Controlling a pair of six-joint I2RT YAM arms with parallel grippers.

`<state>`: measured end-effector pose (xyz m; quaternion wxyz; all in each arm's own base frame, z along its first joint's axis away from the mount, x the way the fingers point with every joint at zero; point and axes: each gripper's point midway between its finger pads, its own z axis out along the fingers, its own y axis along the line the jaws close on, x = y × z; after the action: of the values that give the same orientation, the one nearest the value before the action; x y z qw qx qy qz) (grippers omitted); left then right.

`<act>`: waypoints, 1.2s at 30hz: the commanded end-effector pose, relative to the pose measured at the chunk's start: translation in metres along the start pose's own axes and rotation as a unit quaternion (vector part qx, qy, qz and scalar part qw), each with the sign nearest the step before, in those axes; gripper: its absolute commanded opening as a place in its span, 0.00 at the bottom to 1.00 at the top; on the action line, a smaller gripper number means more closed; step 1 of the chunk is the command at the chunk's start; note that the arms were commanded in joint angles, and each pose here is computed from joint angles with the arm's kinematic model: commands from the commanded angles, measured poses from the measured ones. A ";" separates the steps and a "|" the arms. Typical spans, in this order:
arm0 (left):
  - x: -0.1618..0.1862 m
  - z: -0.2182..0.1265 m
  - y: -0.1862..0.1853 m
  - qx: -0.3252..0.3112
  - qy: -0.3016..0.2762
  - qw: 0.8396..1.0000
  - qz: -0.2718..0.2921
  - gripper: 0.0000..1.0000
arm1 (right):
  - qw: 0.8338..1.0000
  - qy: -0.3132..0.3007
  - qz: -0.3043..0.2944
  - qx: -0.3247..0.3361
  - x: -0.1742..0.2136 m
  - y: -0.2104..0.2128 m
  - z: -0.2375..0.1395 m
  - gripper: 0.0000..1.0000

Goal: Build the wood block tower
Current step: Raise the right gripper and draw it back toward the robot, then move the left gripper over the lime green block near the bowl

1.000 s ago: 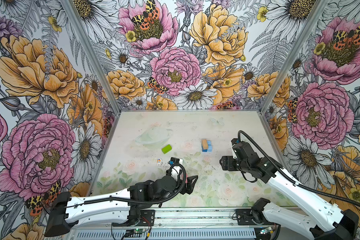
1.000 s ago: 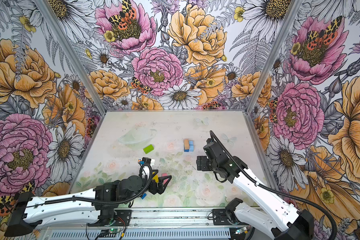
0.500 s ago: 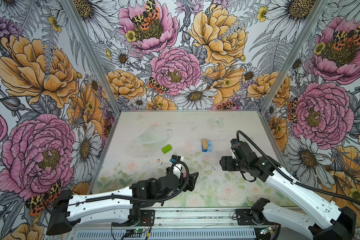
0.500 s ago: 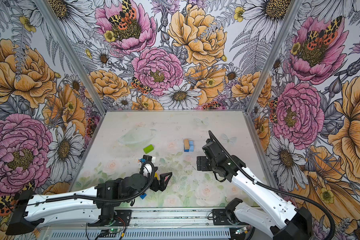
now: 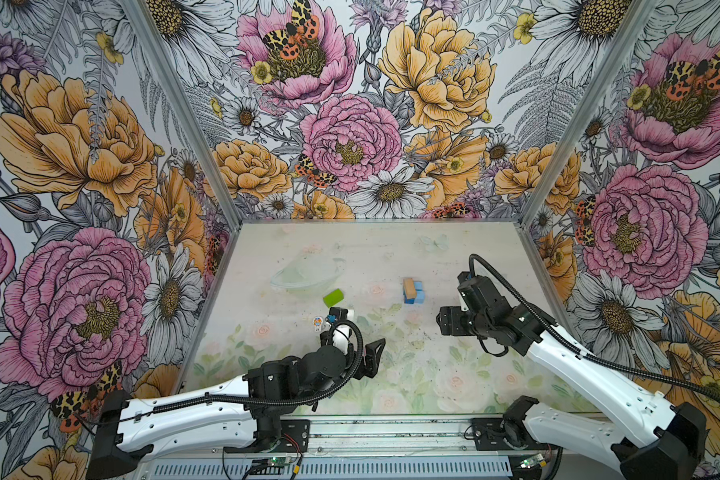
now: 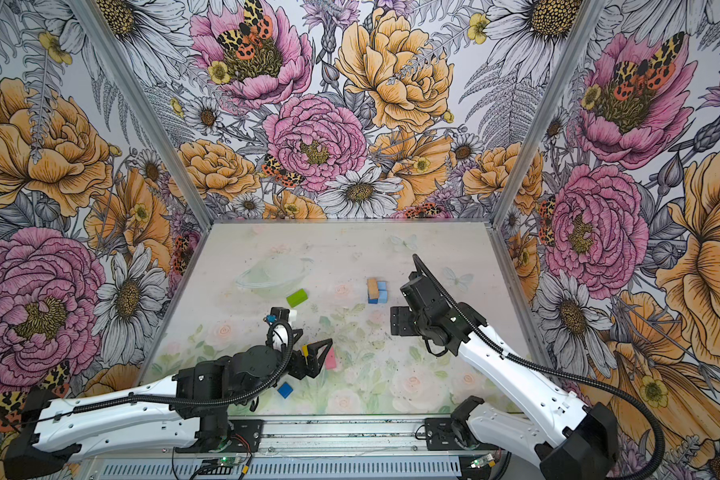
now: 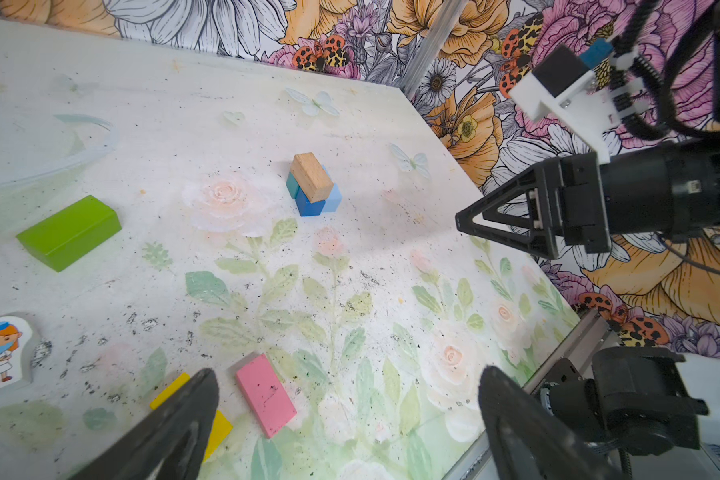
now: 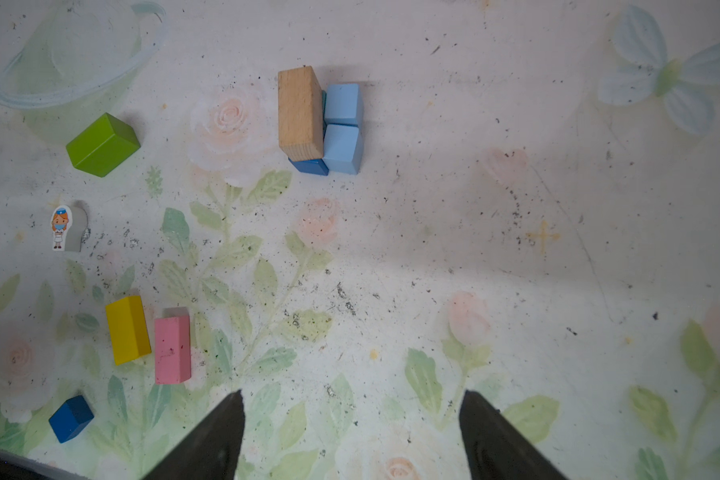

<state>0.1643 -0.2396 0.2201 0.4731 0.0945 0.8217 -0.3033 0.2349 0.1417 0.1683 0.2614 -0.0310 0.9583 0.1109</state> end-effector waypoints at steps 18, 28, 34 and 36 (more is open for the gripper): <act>-0.022 0.002 0.100 -0.138 -0.008 0.990 -0.041 0.99 | 0.999 -0.006 -0.008 -0.047 -0.044 0.043 0.008 0.87; -0.012 0.042 0.172 -0.205 0.055 0.976 -0.056 0.93 | 0.998 0.014 -0.022 -0.055 -0.038 0.046 0.020 0.88; -0.006 0.071 0.174 -0.200 0.101 0.975 -0.015 0.93 | 0.998 0.009 -0.027 -0.063 -0.038 0.045 0.016 0.93; -0.009 0.077 0.177 -0.205 0.108 0.973 -0.011 0.93 | 0.997 0.006 -0.025 -0.066 -0.038 0.043 0.013 0.99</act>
<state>0.2825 -0.1280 0.1023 0.3590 -0.0096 0.9280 -0.0991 0.2666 0.1854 0.1724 0.2341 -0.0661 0.9582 0.1505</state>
